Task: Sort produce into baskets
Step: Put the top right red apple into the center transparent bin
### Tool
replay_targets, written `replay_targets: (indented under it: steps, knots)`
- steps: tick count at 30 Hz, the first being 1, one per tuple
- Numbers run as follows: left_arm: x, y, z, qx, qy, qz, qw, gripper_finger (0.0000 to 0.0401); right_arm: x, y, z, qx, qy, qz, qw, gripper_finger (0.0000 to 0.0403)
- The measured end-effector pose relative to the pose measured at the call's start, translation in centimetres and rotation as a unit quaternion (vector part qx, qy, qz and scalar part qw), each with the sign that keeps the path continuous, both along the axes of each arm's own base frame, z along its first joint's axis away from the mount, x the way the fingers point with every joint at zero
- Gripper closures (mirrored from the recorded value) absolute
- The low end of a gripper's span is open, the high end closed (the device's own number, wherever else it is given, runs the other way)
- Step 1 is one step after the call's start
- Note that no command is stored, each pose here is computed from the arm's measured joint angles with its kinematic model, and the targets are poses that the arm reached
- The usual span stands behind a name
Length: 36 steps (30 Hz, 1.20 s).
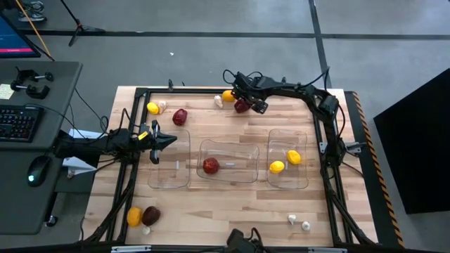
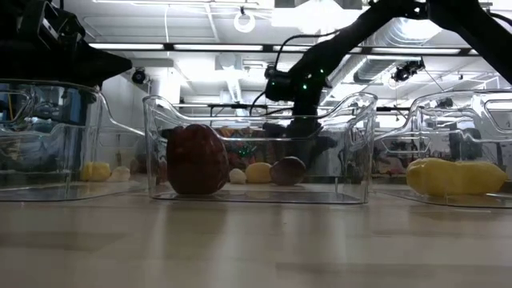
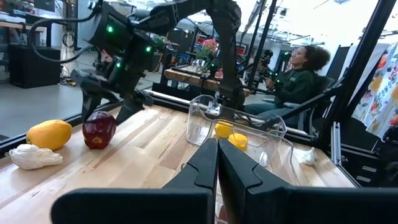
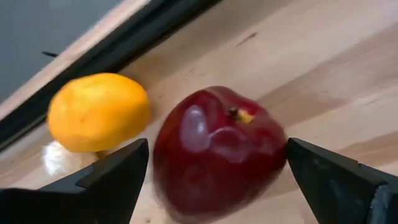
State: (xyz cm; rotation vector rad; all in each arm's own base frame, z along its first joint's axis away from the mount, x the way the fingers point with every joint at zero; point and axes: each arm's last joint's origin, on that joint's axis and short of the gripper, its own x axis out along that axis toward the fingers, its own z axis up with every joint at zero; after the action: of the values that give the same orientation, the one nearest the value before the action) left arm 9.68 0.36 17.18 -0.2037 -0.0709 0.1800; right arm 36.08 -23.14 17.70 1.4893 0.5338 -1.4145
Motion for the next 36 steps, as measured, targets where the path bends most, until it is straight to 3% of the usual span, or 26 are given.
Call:
replay_targets:
  steps: [8, 12, 15, 19, 24, 26, 28, 32, 36]
  knots:
    - [0.0, 0.0, 0.0, 0.0, 0.0, 0.0, 1.0, 0.0401, -0.6, 0.4, -2.3, 0.027, -0.017, -0.023, 0.999, 0.0034]
    - [0.0, 0.0, 0.0, 0.0, 0.0, 0.0, 1.0, 0.0401, -0.6, 0.5, -2.4, 0.026, -0.012, 0.002, 1.0, 0.0044]
    - [0.0, 0.0, 0.0, 0.0, 0.0, 0.0, 1.0, 0.0401, -0.6, 0.6, -2.1, 0.027, -0.014, 0.036, 0.999, 0.0075]
    - [0.0, 0.0, 0.0, 0.0, 0.0, 0.0, 1.0, 0.0401, -0.8, 0.8, -0.8, 0.016, -0.02, 0.086, 0.996, 0.0125]
    - [0.0, 0.0, 0.0, 0.0, 0.0, 0.0, 1.0, 0.0401, -1.7, 1.4, 4.2, -0.062, -0.032, 0.185, 0.98, 0.0126]
    - [0.0, 0.0, 0.0, 0.0, 0.0, 0.0, 1.0, 0.0401, -2.4, 1.8, 6.9, -0.113, -0.038, 0.247, 0.962, 0.0126]
    - [0.0, 0.0, 0.0, 0.0, 0.0, 0.0, 1.0, 0.0401, -3.0, 2.9, 9.6, -0.154, -0.054, 0.327, 0.931, 0.0125]
    - [0.0, 0.0, 0.0, 0.0, 0.0, 0.0, 1.0, 0.0401, -3.2, 7.0, 13.4, -0.184, -0.126, 0.493, 0.841, 0.011]
    - [0.0, 0.0, 0.0, 0.0, 0.0, 0.0, 1.0, 0.0401, -2.1, 13.0, 15.1, -0.178, -0.179, 0.598, 0.76, 0.0107]
